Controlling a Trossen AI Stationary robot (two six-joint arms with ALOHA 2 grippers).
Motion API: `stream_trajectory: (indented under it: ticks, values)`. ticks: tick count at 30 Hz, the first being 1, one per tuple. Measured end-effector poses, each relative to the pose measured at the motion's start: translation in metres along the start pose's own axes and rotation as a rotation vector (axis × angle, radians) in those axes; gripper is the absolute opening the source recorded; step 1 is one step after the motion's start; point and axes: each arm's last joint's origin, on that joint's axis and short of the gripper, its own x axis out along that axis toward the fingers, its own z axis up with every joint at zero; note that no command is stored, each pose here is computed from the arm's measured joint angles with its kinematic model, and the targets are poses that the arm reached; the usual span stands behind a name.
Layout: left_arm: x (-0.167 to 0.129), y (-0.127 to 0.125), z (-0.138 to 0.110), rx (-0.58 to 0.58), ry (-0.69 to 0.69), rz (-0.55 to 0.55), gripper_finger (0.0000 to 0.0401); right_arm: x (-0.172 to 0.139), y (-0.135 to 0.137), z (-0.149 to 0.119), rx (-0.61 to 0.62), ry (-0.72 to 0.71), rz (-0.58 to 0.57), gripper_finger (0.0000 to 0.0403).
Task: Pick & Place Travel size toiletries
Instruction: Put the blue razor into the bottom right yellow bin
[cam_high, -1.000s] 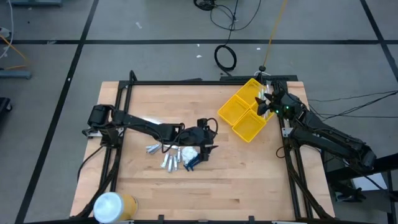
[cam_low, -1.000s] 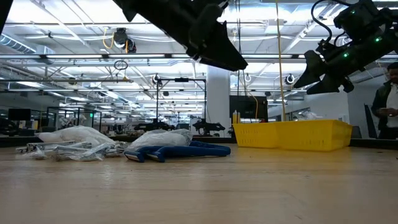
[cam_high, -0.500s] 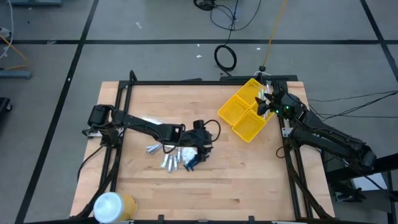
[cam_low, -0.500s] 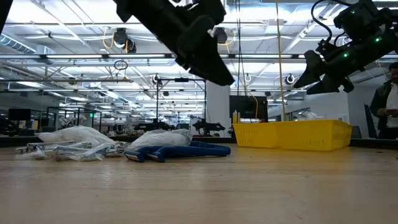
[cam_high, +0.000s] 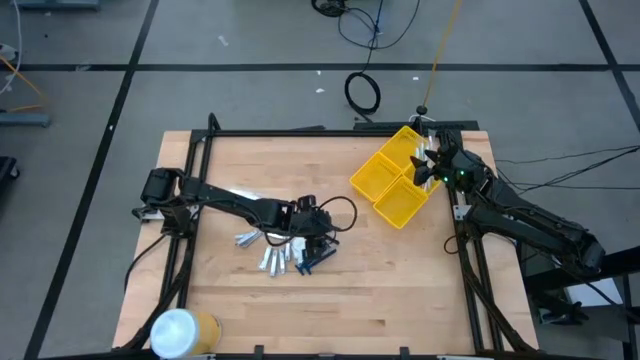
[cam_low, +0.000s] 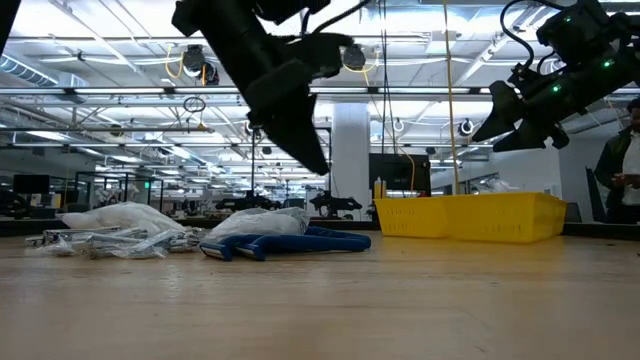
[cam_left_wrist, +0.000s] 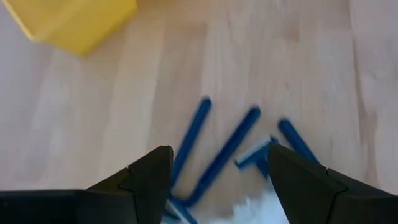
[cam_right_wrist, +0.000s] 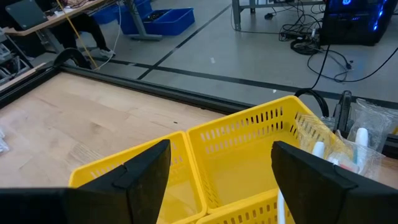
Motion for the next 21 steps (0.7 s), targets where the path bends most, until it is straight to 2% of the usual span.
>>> stream_trajectory:
  ticks: [5, 10, 14, 17, 21]
  values:
    - [0.001, -0.001, -0.007, -0.013, 0.068, -0.048, 0.0253, 0.0, 0.0, 0.0, 0.0, 0.0, 0.0, 0.0265]
    - [0.013, 0.004, -0.017, -0.021, 0.102, -0.022, 0.0253, 0.0, 0.0, 0.0, 0.0, -0.001, 0.0, 0.0265]
    - [0.019, 0.025, -0.022, -0.011, 0.119, 0.099, 0.0253, 0.0, 0.0, 0.0, 0.0, 0.0, 0.0, 0.0265]
    - [0.023, 0.044, -0.021, -0.055, 0.119, 0.072, 0.0253, 0.0, 0.0, 0.0, 0.0, 0.001, 0.0, 0.0265]
    - [0.033, 0.06, -0.023, -0.053, 0.12, 0.028, 0.0253, 0.0, 0.0, 0.0, 0.0, 0.001, 0.0, 0.0265]
